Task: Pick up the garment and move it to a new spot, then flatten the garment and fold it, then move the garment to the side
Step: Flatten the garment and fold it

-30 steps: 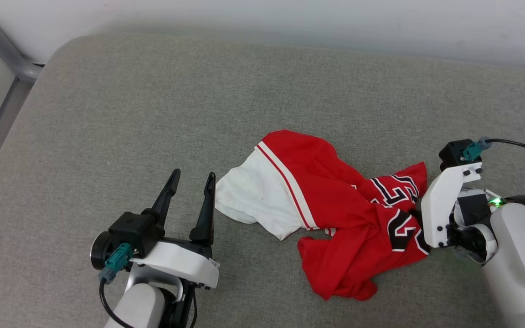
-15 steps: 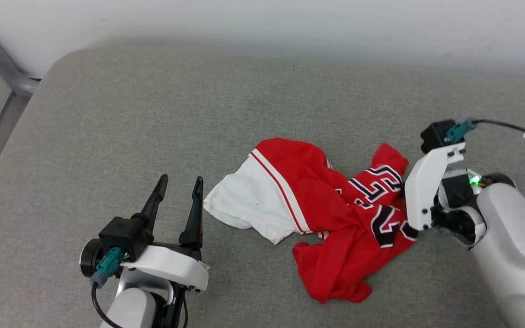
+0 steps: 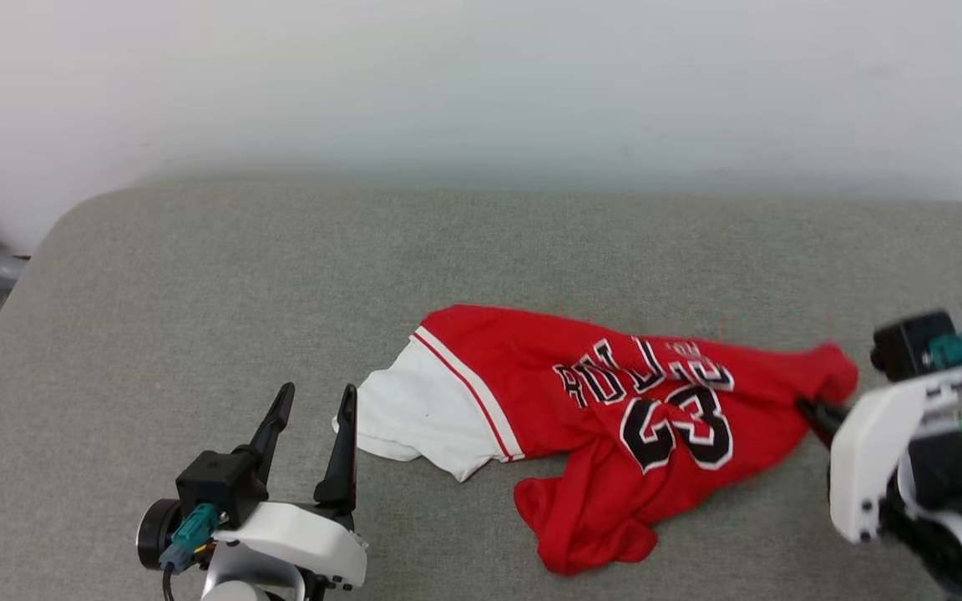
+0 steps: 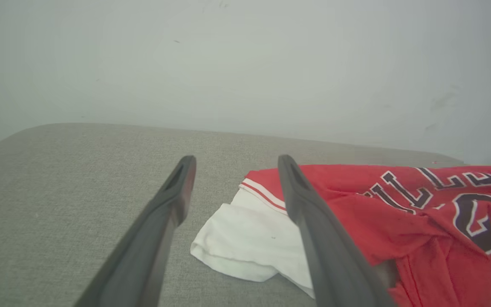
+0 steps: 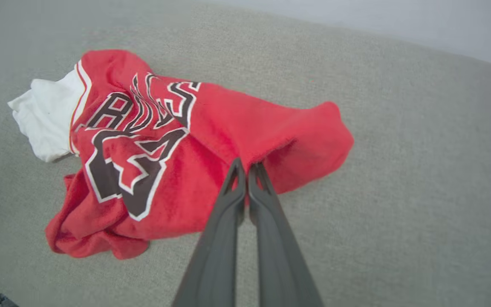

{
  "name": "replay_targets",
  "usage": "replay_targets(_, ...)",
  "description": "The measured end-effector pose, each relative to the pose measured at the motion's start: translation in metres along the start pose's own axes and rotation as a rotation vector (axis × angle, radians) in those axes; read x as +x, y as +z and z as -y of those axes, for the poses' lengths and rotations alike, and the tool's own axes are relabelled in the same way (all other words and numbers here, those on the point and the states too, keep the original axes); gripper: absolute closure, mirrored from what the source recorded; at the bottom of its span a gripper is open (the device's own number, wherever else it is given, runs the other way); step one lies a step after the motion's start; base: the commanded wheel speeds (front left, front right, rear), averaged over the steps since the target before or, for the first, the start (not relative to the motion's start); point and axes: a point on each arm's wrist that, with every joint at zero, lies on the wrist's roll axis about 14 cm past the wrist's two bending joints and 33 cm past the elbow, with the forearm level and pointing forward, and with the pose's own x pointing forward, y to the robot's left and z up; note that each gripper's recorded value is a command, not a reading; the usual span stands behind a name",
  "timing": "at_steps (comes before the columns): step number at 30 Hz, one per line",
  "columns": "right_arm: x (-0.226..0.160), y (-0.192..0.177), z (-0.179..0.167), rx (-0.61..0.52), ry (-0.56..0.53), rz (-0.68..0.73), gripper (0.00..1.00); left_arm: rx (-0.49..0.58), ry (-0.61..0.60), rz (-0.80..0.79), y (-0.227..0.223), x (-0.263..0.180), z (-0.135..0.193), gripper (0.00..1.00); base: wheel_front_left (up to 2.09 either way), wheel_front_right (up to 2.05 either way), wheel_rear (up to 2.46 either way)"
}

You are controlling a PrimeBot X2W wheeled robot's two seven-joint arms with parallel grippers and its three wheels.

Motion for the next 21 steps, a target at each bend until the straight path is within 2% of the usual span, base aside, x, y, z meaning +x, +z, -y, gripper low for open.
replay_targets(4, -0.036, -0.071, 0.003, 0.117, -0.066, -0.134, 1.0, -0.005, -0.011, -0.008, 0.0, -0.005, 0.004, 0.0, 0.0, 0.0, 0.0)
replay_targets(9, -0.067, -0.163, -0.03, 0.323, -0.061, -0.335, 1.0, -0.005, -0.015, -0.038, -0.007, -0.008, 0.005, 0.0, 0.0, 0.0, 0.0)
replay_targets(12, -0.077, -0.19, -0.038, 0.399, -0.068, -0.392, 1.0, -0.004, -0.014, -0.058, -0.012, -0.011, 0.004, 0.0, 0.0, 0.0, 0.0)
replay_targets(16, -0.078, -0.204, -0.044, 0.438, -0.07, -0.395, 1.0, -0.007, -0.011, -0.066, -0.014, -0.012, 0.004, 0.0, 0.0, 0.0, 0.0)
replay_targets(17, -0.076, -0.2, -0.042, 0.439, -0.078, -0.357, 0.95, -0.008, -0.01, -0.07, -0.015, -0.012, 0.004, 0.0, 0.0, 0.0, 0.0)
replay_targets(18, -0.074, -0.193, -0.039, 0.44, -0.086, -0.313, 0.67, -0.008, -0.01, -0.072, -0.015, -0.013, 0.004, 0.0, 0.0, 0.0, 0.0)
replay_targets(19, -0.071, -0.187, -0.037, 0.436, -0.093, -0.27, 0.0, -0.007, -0.008, -0.074, -0.016, -0.013, 0.003, 0.0, 0.0, 0.0, 0.0)
replay_targets(21, -0.065, -0.164, -0.03, 0.424, -0.107, -0.145, 0.0, -0.009, -0.007, -0.077, -0.017, -0.014, 0.003, 0.0, 0.0, 0.0, 0.0)
